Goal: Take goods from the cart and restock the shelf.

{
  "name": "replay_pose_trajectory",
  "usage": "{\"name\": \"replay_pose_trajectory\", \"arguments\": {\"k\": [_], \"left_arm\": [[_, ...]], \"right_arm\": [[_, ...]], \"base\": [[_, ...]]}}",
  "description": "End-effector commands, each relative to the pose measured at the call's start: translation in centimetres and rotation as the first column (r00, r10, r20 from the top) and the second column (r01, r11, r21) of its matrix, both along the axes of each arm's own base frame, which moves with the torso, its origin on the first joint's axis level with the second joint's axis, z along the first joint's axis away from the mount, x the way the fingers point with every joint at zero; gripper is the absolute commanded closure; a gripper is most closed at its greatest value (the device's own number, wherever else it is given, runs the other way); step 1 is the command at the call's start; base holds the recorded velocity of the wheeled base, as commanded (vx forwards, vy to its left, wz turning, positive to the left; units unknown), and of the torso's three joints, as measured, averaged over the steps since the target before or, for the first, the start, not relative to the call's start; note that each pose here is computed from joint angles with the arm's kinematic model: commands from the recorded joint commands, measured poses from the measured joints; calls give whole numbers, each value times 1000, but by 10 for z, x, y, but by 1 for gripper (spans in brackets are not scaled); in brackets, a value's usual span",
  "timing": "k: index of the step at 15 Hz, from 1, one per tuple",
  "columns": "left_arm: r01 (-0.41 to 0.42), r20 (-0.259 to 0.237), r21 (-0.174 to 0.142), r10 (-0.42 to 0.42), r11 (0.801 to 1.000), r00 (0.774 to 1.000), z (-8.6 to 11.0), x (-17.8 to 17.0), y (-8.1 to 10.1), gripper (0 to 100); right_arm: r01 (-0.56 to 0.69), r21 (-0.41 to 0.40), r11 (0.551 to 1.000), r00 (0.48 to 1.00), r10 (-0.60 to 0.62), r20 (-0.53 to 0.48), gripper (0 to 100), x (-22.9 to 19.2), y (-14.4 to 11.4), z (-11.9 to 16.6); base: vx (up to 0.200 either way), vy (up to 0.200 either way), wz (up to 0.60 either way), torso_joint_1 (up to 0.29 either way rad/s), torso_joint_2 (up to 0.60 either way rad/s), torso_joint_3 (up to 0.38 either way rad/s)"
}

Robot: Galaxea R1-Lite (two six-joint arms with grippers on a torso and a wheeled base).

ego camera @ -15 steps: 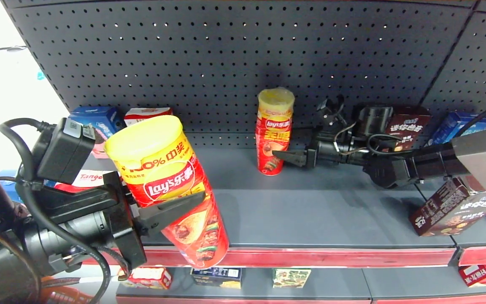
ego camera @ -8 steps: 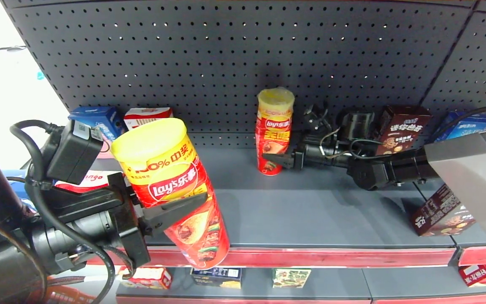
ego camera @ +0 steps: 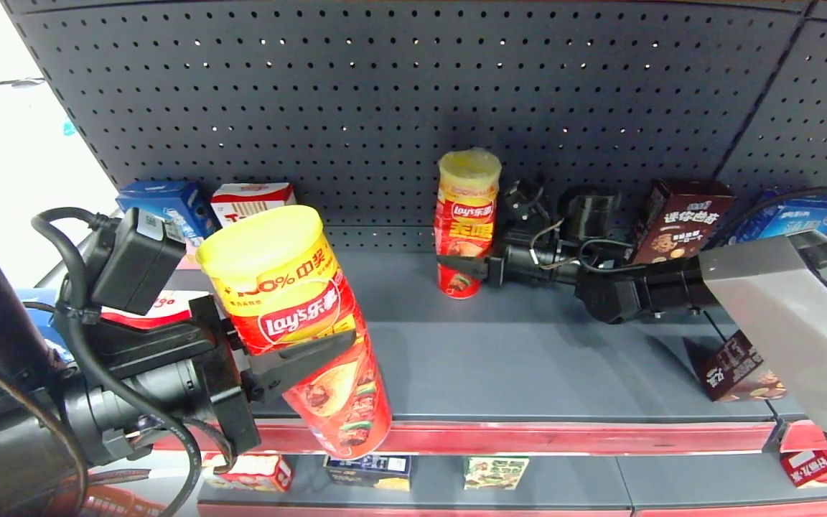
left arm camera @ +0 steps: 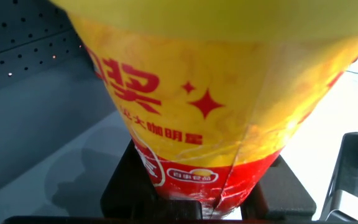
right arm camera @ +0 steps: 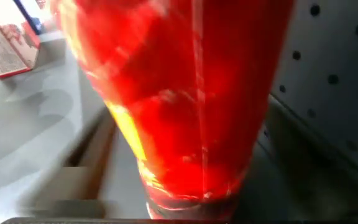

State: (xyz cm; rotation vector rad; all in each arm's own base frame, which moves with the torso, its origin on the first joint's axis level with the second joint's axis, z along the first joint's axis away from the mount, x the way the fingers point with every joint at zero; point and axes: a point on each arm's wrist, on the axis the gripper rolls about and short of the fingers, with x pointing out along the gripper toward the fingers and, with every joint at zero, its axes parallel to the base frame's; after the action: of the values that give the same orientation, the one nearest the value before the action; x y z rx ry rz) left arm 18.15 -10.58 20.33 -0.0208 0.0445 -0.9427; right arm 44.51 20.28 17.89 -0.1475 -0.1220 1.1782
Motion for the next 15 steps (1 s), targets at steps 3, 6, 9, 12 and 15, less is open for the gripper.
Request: {"name": "replay_pose_trajectory", "arguments": {"k": [3, 6, 9, 12, 15], "left_arm": [[0, -1, 0, 0, 1000, 1000, 0, 0, 0, 100], [0, -3, 1, 0, 1000, 1000, -1, 0, 0, 100], [-3, -1, 0, 3, 1000, 1000, -1, 0, 0, 100], [-12, -3, 1, 12, 1000, 1000, -1, 1, 2, 100], [-15, -3, 1, 15, 1000, 1000, -1, 1, 3, 100]], "right_arm": [[8, -1, 1000, 1000, -8, -1, 100, -2, 3, 0], [-6, 1, 1000, 1000, 6, 3, 100, -10, 7, 6], [-27, 13, 1000, 999, 27, 35, 100, -24, 7, 27], [-43, 15, 999, 998, 42, 41, 100, -53, 1, 49], [-55, 4, 998, 998, 55, 13, 100, -89, -6, 49]], "base": [[0, 0, 0, 0, 0, 0], [0, 0, 0, 0, 0, 0], [0, 0, 0, 0, 0, 0], [0, 0, 0, 0, 0, 0], [0, 0, 0, 0, 0, 0]]}}
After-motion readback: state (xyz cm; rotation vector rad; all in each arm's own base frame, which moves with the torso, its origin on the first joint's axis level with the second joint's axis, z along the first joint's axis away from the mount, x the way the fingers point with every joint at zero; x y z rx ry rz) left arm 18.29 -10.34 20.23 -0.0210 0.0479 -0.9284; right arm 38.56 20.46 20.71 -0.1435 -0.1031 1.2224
